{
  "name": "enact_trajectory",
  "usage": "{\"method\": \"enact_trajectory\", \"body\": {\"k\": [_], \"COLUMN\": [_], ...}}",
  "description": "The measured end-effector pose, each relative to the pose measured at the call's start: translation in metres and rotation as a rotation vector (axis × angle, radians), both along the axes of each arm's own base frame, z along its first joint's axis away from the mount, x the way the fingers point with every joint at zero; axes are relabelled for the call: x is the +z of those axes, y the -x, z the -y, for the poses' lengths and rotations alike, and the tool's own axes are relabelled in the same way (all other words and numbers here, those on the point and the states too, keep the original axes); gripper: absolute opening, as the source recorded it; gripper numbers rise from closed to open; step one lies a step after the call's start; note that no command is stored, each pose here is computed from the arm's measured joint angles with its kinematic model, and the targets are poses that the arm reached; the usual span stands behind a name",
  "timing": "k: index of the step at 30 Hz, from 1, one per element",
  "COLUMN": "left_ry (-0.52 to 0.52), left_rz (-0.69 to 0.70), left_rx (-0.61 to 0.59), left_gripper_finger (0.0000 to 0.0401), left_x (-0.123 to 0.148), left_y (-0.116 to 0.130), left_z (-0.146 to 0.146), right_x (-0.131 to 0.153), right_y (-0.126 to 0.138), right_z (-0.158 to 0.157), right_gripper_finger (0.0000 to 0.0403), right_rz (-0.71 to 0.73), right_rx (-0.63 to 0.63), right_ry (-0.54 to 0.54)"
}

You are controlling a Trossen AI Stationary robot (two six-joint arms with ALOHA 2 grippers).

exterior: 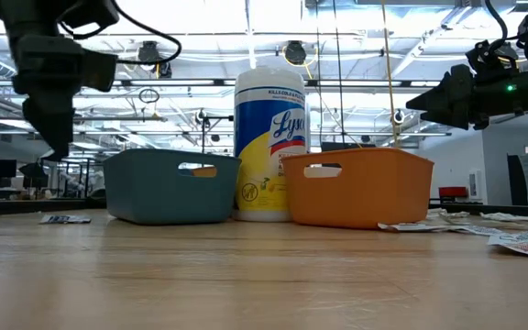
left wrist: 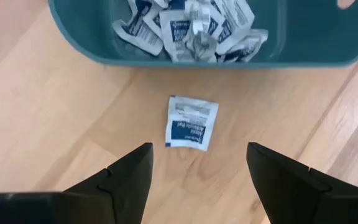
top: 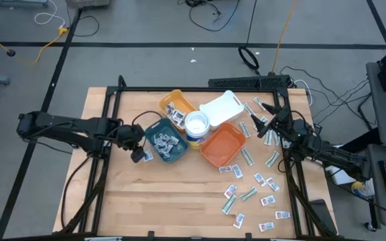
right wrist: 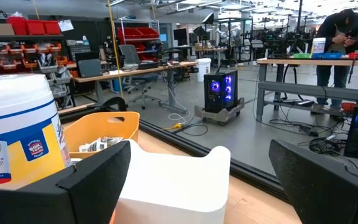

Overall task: Pick & Place First Aid Supplies
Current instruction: Put the blue pad into the blue bin

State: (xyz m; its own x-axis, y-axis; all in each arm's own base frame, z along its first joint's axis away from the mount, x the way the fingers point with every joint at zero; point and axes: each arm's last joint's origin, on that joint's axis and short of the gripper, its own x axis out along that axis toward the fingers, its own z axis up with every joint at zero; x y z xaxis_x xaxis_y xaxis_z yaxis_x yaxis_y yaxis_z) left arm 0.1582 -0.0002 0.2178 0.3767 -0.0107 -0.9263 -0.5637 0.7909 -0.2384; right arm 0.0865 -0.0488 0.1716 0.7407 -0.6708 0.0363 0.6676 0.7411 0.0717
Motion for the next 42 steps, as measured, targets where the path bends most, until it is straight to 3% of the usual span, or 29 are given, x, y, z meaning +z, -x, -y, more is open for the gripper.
{"method": "enact_trajectory", "body": {"k": [12, 22, 32, 36, 42], "left_ry": [-0.01, -0.121, -0.162, -0.184, -0.186], "left_rz": [-0.007, 0.066, 0.041, 0.032, -0.029], "left_rx": [-0.049, -0.052, -0.06, -0.074, -0.035], "left_gripper_finger": [0.0235, 0.0226, 0.0224, 0.0178, 0.0058], "left_x": [-0.047, -0.076, -0.096, -0.096, -0.099], "left_y": [0.003, 0.008, 0.01, 0.012, 0.018], "left_z": [0.015, 0.022, 0.027, 0.029, 0.028], "right_x": [0.0, 0.0, 0.0, 0.0, 0.0], "right_y": [0.0, 0.0, 0.0, 0.0, 0.0], "right_z": [0.0, 0.0, 0.0, 0.0, 0.0], "right_gripper_finger": [0.0377, 0.0377, 0.0377, 0.0377, 0.0377], "right_rz": [0.0, 0.0, 0.0, 0.0, 0.0], "right_rx": [0.0, 0.0, 0.0, 0.0, 0.0], "right_ry": [0.0, 0.0, 0.0, 0.0, 0.0]}}
